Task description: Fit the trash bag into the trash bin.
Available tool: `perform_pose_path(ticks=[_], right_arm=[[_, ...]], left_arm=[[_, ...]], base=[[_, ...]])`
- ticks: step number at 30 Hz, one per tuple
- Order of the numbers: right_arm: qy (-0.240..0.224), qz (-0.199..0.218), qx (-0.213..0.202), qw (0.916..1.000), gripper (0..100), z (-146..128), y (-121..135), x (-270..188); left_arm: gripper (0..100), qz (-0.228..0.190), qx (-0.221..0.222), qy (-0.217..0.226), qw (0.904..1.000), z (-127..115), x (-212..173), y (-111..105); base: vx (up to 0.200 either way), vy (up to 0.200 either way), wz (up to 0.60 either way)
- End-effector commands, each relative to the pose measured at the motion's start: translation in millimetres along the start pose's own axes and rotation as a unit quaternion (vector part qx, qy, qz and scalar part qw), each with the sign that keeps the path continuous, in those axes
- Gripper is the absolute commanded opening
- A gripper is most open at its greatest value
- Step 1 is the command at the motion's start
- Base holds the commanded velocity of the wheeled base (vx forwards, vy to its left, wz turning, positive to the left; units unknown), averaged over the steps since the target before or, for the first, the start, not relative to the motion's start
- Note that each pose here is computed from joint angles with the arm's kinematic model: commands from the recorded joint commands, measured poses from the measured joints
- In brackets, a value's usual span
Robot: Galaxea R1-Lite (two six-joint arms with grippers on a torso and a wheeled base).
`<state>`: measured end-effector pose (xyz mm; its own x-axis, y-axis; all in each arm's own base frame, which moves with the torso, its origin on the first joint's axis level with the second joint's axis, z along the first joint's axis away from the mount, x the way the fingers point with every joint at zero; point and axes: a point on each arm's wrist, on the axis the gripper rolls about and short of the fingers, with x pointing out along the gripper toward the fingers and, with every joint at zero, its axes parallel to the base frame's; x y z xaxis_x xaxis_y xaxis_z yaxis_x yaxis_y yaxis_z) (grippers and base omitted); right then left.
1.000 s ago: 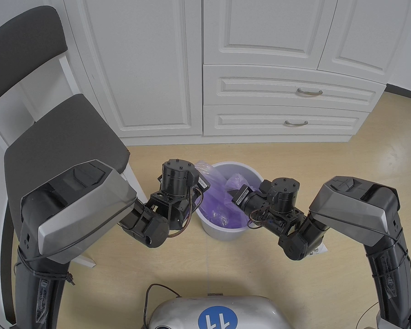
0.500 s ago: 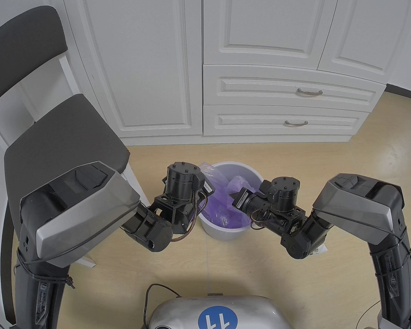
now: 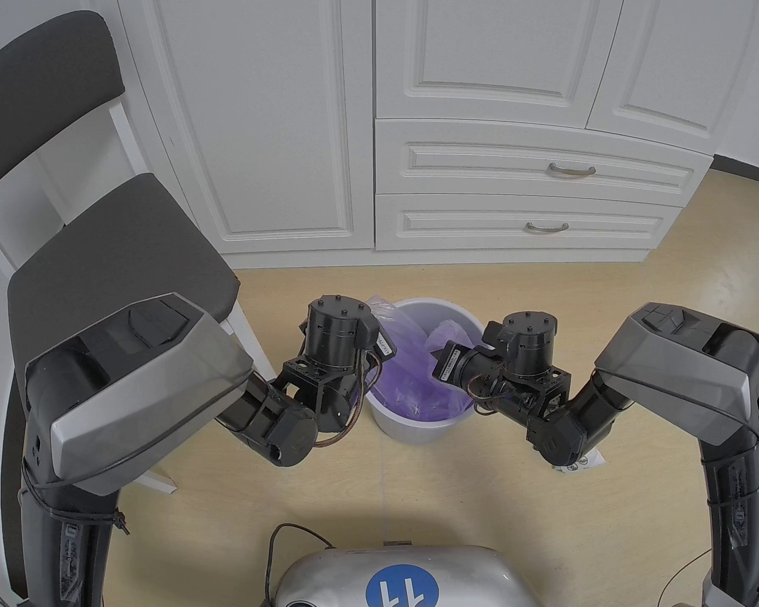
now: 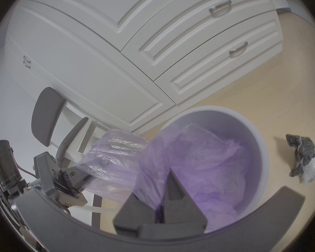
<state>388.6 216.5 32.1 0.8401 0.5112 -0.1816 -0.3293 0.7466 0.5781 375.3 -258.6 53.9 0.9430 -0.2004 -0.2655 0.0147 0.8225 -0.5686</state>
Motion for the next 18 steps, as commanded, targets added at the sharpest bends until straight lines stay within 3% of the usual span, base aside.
perform_pose_path(ticks=[1,9,18], right_arm=[[-0.006,-0.002,-0.012,0.9999,0,14,6,-9],[-0.004,-0.026,-0.056,0.9981,0,35,3,-24],[0.009,-0.07,-0.133,0.9886,0,42,-28,-32]], left_arm=[[0,-0.004,0.005,-0.008,0.9999,6,-6,-6],[0,-0.002,0.036,-0.007,0.9993,10,-14,-5],[0,0.019,0.08,-0.003,0.9966,13,-12,10]], base=[[0.0,0.0,0.0],[0.0,0.0,0.0],[0.0,0.0,0.0]])
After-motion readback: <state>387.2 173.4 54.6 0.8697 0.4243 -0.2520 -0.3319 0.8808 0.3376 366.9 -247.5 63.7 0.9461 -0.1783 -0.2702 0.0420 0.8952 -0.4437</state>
